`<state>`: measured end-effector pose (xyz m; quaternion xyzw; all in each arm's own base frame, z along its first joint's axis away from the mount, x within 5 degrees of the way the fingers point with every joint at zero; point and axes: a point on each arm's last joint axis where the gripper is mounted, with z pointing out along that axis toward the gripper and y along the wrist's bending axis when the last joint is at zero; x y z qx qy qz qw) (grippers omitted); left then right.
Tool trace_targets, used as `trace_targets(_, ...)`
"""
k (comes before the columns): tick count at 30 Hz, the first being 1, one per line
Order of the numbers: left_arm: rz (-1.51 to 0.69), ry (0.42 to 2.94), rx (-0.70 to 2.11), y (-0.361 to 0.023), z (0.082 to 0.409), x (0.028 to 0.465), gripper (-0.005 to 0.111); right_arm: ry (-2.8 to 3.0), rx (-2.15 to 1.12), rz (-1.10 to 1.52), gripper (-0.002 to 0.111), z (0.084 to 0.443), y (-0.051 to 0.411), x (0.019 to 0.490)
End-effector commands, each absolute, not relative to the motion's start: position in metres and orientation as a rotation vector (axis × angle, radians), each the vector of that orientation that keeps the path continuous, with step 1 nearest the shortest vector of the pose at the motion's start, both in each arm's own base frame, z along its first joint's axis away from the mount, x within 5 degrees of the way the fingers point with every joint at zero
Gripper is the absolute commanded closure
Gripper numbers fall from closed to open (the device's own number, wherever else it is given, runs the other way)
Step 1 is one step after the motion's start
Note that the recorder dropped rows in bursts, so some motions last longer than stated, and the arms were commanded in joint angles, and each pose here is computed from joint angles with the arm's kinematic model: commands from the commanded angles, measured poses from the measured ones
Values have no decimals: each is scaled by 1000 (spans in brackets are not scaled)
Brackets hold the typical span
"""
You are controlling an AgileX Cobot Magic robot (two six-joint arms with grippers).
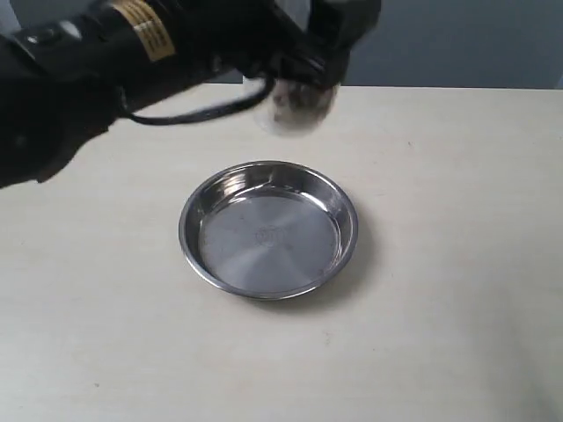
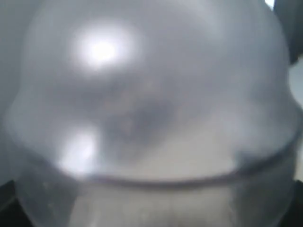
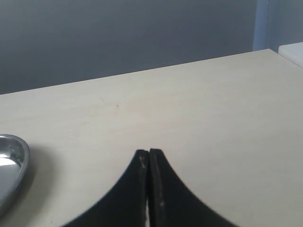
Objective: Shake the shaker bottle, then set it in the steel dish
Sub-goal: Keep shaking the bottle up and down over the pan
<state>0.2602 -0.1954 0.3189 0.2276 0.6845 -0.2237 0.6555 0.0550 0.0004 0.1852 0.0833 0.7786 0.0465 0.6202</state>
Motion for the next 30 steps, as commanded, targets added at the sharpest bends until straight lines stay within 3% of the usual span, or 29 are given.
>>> trace_targets(1, -471, 1929, 449, -188, 225, 267, 106, 1777, 196, 109, 109, 186, 0, 55)
trace_targets(2, -486, 1838, 476, -191, 240, 264, 106, 1777, 197, 110, 109, 186, 0, 55)
trace_targets(5, -531, 1399, 564, -199, 329, 246, 106, 1776, 198, 112, 109, 186, 0, 55)
trace_targets(6, -526, 1373, 554, -197, 345, 244, 106, 1776, 198, 112, 109, 186, 0, 55)
trace_targets(7, -522, 1435, 523, -193, 343, 246, 106, 1776, 198, 112, 109, 186, 0, 55)
trace_targets(11, -437, 1886, 456, -177, 243, 267, 106, 1776, 198, 112, 109, 186, 0, 55)
trace_targets(12, -442, 1900, 428, -176, 237, 266, 106, 1776, 198, 112, 109, 186, 0, 55)
trace_targets(14, -473, 1760, 445, -181, 263, 260, 106, 1776, 198, 112, 109, 186, 0, 55)
trace_targets(17, -490, 1429, 519, -184, 341, 243, 106, 1776, 198, 112, 109, 186, 0, 55)
trace_targets(18, -478, 1429, 524, -182, 346, 242, 106, 1776, 200, 111, 109, 186, 0, 55)
trace_targets(19, -458, 1506, 525, -179, 333, 247, 106, 1776, 200, 111, 109, 186, 0, 55)
trace_targets(22, -398, 1866, 479, -169, 243, 265, 106, 1776, 200, 111, 109, 186, 0, 55)
trace_targets(24, -430, 1949, 375, -166, 220, 267, 106, 1776, 200, 111, 109, 186, 0, 55)
trace_targets(25, -450, 1865, 412, -172, 233, 265, 106, 1776, 200, 111, 109, 186, 0, 55)
trace_targets(28, -503, 1423, 528, -186, 321, 253, 106, 1776, 200, 111, 109, 186, 0, 55)
trace_targets(30, -468, 1418, 546, -183, 346, 252, 106, 1776, 200, 111, 109, 186, 0, 55)
